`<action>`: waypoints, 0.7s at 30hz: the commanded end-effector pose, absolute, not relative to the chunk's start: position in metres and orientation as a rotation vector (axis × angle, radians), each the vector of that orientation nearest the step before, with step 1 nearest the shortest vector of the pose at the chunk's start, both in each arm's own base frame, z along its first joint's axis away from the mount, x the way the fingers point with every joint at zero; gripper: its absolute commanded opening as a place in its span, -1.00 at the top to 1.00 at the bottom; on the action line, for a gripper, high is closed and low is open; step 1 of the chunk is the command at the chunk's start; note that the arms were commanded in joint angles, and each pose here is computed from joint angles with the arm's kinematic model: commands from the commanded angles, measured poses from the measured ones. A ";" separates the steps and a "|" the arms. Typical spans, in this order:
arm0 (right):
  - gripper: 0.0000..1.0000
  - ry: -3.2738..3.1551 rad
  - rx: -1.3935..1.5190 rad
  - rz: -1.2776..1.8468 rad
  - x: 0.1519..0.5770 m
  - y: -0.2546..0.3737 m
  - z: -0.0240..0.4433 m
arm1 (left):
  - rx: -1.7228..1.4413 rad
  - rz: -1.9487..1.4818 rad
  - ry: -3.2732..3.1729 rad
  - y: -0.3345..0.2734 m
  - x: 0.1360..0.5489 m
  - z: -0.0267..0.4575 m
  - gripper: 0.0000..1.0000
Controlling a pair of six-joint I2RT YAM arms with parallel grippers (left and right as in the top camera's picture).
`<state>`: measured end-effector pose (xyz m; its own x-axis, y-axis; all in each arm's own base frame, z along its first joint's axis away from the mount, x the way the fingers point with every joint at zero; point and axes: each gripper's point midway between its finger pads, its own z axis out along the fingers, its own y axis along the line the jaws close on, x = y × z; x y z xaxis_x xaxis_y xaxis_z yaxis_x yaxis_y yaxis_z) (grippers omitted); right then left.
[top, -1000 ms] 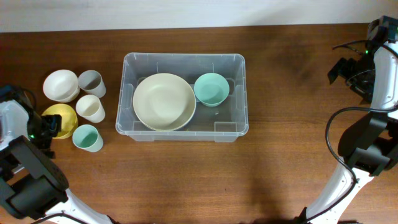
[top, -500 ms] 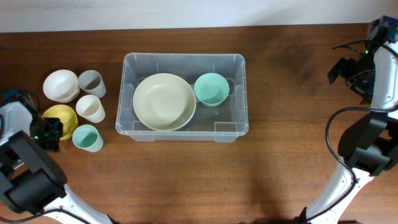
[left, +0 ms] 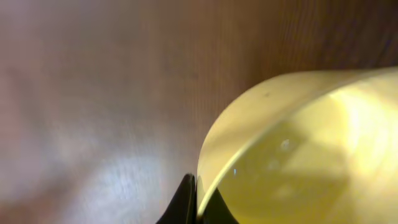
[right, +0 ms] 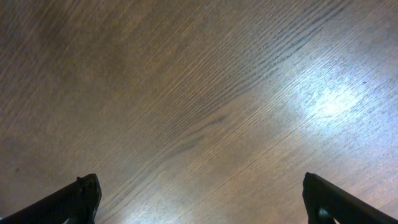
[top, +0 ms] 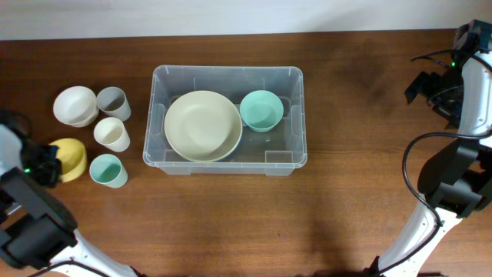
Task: Pack container
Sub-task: 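Lift the yellow bowl and carry it over the bin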
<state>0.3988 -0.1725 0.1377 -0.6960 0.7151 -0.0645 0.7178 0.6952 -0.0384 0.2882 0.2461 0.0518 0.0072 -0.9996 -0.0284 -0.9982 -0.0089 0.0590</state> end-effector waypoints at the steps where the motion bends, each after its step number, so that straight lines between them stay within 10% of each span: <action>1: -0.98 2.852 1.212 -0.097 0.398 -0.174 0.137 | 2.365 -0.107 -2.317 0.278 0.291 0.145 0.98; 8: -0.98 2.852 1.212 -0.097 0.398 -0.174 0.137 | 2.215 0.245 -2.991 0.220 0.353 0.300 0.98; 12: -0.98 2.852 1.212 -0.097 0.398 -0.174 0.137 | 1.405 0.626 -3.668 0.085 0.418 0.373 0.99; 21: -0.98 2.852 1.212 -0.097 0.398 -0.174 0.137 | 0.294 0.632 -3.816 -0.142 0.473 0.306 0.98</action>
